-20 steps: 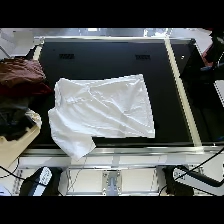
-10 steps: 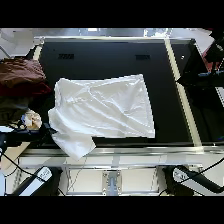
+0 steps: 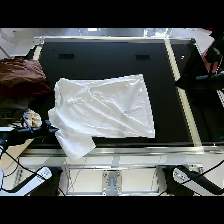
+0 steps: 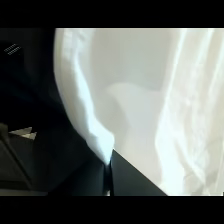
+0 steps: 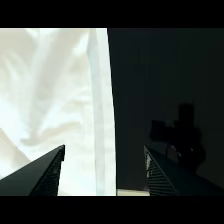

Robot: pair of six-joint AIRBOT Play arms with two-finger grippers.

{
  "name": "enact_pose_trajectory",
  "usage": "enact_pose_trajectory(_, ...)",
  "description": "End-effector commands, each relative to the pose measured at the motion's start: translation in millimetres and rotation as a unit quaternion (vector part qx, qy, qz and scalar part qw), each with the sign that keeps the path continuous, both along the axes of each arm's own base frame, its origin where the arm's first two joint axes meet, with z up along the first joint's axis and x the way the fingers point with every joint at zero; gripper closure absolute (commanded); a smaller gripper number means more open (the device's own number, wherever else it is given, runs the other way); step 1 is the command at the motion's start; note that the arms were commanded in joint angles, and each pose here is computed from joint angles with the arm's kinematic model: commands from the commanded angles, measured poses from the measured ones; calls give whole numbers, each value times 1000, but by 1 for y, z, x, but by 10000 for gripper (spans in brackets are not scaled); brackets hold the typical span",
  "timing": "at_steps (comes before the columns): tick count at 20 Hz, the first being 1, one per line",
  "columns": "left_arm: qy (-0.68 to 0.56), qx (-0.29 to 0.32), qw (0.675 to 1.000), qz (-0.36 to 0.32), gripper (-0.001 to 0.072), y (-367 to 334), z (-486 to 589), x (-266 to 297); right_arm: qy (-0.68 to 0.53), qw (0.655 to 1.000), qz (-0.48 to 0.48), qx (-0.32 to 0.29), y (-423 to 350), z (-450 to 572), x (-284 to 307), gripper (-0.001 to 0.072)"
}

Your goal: Fold the shirts.

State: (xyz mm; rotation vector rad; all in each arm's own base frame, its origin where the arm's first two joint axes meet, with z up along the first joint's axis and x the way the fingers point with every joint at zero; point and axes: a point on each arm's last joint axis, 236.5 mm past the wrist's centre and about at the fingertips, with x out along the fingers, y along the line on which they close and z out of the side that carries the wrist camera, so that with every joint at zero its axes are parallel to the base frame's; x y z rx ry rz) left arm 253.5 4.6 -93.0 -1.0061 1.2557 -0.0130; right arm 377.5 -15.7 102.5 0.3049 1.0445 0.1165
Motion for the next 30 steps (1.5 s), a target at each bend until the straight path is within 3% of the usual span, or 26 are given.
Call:
enact_pose_trajectory(1,-15,-9,1000,-3,692,-4,5,5,88,995,-20,31,16,-81,-72,159)
enact_pose_trajectory(4,-14,-14,1000,-7,692,-6,6,3,122,969,-125,177,72,-148,-135,164)
enact_pose_trajectory(6,-14,-14,1000,-8,692,-6,6,3,166,943,-110,266,118,-166,-178,304)
enact_pose_trajectory(11,-13,-18,1000,-11,692,-8,6,2,166,929,-134,303,128,-172,-182,304)
enact_pose_trajectory(22,-13,-18,1000,-11,692,-8,6,2,212,914,-178,297,118,-209,-176,317)
enact_pose_trajectory(28,-13,-18,1000,-10,692,-8,6,2,169,911,-218,305,104,-221,-145,321)
enact_pose_trajectory(30,-13,-18,1000,-10,692,-8,6,2,150,915,-231,295,94,-221,-132,393)
